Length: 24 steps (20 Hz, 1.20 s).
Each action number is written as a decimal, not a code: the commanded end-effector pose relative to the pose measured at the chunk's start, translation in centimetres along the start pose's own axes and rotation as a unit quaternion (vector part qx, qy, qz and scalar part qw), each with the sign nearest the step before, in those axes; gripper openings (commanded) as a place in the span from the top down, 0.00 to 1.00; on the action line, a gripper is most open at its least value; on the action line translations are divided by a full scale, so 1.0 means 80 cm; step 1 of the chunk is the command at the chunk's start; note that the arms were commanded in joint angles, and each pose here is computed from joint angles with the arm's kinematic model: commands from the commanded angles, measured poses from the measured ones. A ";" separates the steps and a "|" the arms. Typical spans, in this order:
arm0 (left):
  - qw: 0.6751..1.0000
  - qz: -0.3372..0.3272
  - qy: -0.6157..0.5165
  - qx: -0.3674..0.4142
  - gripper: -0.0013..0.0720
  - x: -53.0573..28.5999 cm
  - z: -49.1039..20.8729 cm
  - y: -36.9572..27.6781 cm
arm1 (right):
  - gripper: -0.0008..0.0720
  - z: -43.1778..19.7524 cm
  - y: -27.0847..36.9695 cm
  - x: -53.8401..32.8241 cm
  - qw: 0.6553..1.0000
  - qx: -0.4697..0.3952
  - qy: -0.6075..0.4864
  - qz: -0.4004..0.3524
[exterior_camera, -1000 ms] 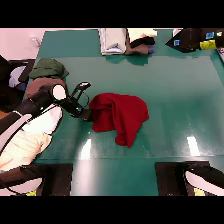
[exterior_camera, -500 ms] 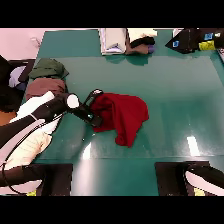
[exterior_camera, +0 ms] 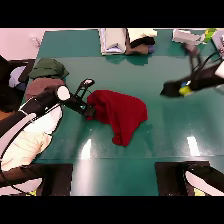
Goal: Fold the shirts.
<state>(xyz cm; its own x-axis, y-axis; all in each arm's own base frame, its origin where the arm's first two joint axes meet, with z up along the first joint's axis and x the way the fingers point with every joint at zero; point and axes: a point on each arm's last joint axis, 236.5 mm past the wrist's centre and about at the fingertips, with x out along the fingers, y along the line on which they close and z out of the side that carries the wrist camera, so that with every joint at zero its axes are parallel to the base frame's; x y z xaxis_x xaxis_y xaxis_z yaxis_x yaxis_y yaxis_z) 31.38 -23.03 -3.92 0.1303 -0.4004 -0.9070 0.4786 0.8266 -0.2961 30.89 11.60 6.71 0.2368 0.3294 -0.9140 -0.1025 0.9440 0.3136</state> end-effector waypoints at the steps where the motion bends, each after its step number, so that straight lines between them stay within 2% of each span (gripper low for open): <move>1: 1.000 0.005 -0.001 0.000 0.95 -0.006 0.001 0.006 | 0.36 -0.077 -0.023 0.093 0.993 0.047 0.109 -0.008; 2: 1.000 0.005 0.002 0.000 0.95 -0.006 -0.001 0.006 | 0.39 -0.083 -0.017 0.115 0.991 0.055 0.120 0.002; 8: 1.000 0.003 0.014 0.001 0.95 -0.006 -0.008 0.005 | 0.39 -0.076 -0.003 0.192 0.989 0.090 0.119 0.003; 10: 1.000 0.003 0.014 0.001 0.95 -0.006 -0.008 0.005 | 0.45 -0.070 -0.004 0.197 0.990 0.094 0.109 0.004; 13: 1.000 0.003 0.014 0.001 0.95 -0.006 -0.008 0.005 | 0.86 -0.051 -0.002 0.197 0.993 0.092 0.079 0.008; 14: 1.000 0.003 0.015 0.001 0.95 -0.006 -0.008 0.005 | 0.97 -0.049 -0.002 0.197 0.993 0.092 0.075 0.008; 16: 0.999 0.026 0.013 0.014 0.95 -0.010 -0.008 0.018 | 0.97 -0.038 -0.004 0.186 0.994 0.079 0.069 0.001; 18: 0.995 0.101 -0.005 0.025 0.95 -0.037 0.004 0.056 | 0.97 -0.004 -0.012 0.146 0.998 0.053 0.035 -0.017; 20: 0.987 0.152 -0.055 0.015 0.95 -0.088 0.032 0.086 | 0.97 0.045 -0.020 0.076 0.998 0.035 -0.034 -0.033; 24: 0.965 0.180 -0.191 -0.006 0.95 -0.222 0.089 0.099 | 0.97 0.119 -0.014 -0.108 0.978 0.022 -0.206 -0.031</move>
<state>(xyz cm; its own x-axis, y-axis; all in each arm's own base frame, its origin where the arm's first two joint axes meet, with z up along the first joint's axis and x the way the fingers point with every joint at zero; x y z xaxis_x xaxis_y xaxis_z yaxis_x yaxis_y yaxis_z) 37.18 -15.18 5.41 0.4415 -0.2364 -0.8656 0.4024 0.9144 -0.0444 37.74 11.24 7.72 0.4405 0.2929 -0.8486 -0.0198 0.9482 0.3171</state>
